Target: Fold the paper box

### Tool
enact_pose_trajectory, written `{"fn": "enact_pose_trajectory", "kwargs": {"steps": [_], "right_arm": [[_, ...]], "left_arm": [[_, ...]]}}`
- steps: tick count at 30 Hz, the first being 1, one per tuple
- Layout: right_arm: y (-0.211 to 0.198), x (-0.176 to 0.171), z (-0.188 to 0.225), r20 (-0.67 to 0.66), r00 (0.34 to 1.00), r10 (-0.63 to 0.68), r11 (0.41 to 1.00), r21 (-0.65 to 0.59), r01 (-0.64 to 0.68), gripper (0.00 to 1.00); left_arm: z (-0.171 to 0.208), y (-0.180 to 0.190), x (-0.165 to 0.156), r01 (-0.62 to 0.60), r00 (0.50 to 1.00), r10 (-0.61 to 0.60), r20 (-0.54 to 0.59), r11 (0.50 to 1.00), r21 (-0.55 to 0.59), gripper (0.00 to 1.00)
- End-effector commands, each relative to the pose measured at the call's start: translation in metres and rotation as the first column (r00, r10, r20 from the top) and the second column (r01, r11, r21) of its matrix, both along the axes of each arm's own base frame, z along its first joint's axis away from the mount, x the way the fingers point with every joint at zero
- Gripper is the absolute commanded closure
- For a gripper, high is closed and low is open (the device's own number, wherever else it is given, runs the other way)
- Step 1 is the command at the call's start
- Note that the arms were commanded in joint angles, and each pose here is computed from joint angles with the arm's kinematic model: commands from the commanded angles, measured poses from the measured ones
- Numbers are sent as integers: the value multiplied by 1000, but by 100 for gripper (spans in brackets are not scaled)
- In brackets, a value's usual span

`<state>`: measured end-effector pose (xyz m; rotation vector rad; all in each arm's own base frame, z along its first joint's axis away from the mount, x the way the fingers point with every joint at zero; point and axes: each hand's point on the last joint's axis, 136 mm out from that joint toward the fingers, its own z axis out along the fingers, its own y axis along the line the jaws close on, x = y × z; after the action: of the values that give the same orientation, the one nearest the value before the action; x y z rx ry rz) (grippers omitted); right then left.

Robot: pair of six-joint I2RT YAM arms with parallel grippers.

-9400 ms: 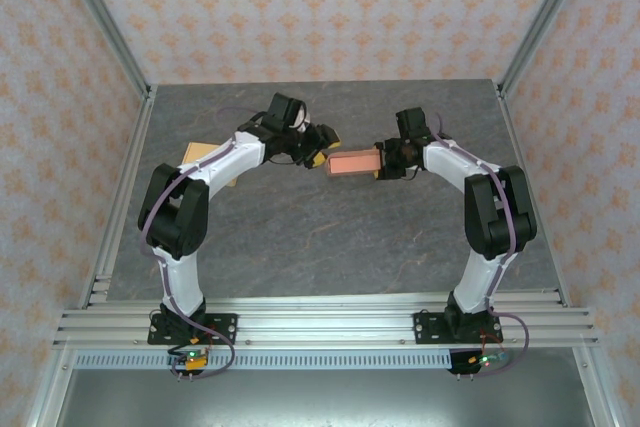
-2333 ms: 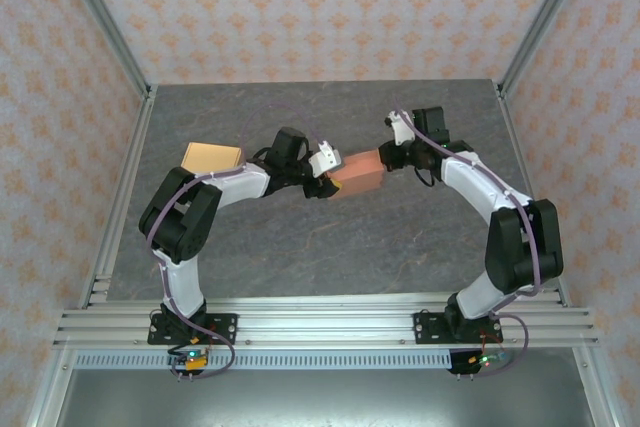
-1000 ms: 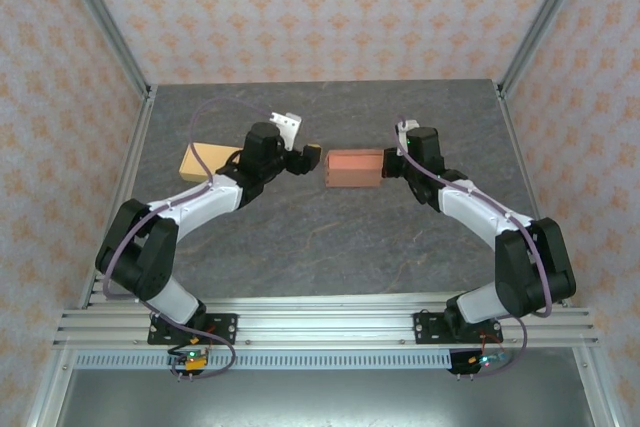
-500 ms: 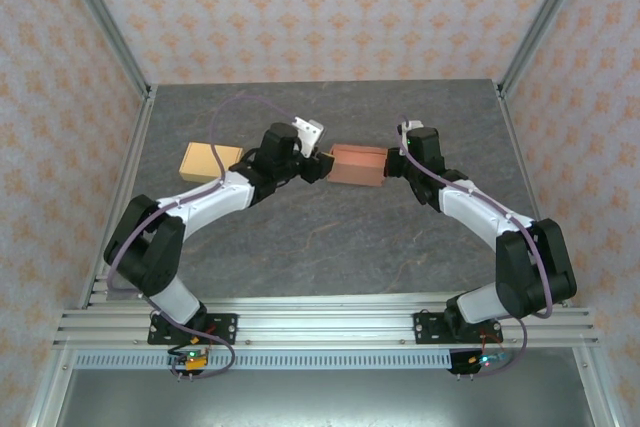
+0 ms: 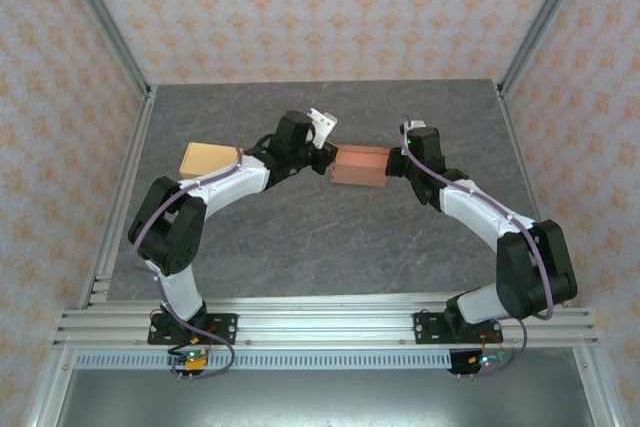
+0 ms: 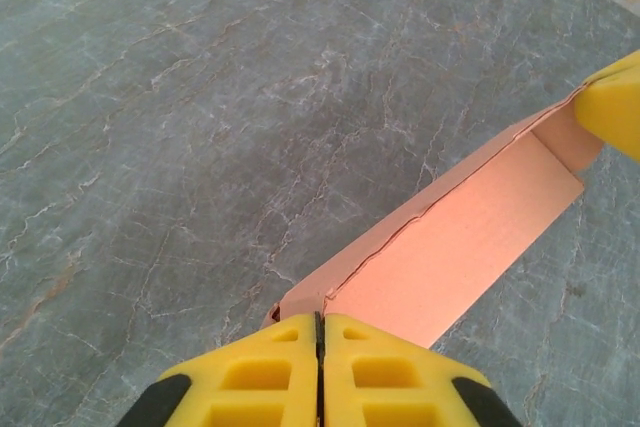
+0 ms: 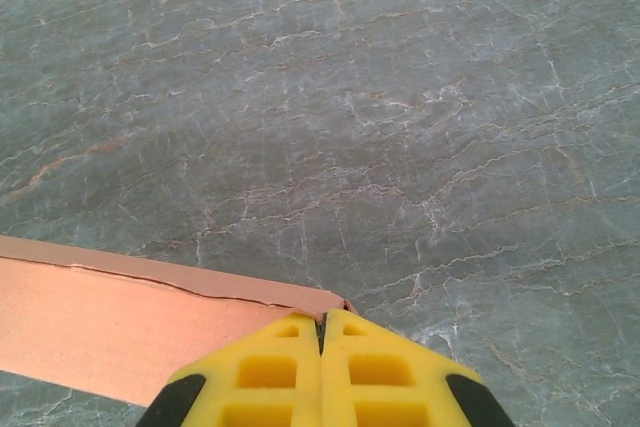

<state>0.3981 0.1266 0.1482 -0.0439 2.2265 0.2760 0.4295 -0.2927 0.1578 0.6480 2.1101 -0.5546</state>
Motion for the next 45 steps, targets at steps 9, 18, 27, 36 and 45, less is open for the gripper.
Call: {"fn": "enact_pose_trajectory", "kwargs": {"steps": [9,18,27,36,45], "right_arm": [[0,2,17,24,999,-30,1000,-2,30,100],[2,3,19,28,999,-35,999,0,35,100],[3,1,20,56,994,-89,994,-52,92,100],[5,2,17,60,990,-127,991,-34,130,100],[4,3,18,63,988,-141,989,-29,143,100]], "left_arm": [[-3,-8,-4,30,999,-32,-43,999,-41,65],[-3,-13,7,12,998,-14,-68,999,-34,100],[16,-12,14,-120,985,100,-142,983,-142,100],[2,-19,10,-150,972,120,-203,978,-143,100],[-26,-14,3,-115,980,106,-170,992,-45,100]]}}
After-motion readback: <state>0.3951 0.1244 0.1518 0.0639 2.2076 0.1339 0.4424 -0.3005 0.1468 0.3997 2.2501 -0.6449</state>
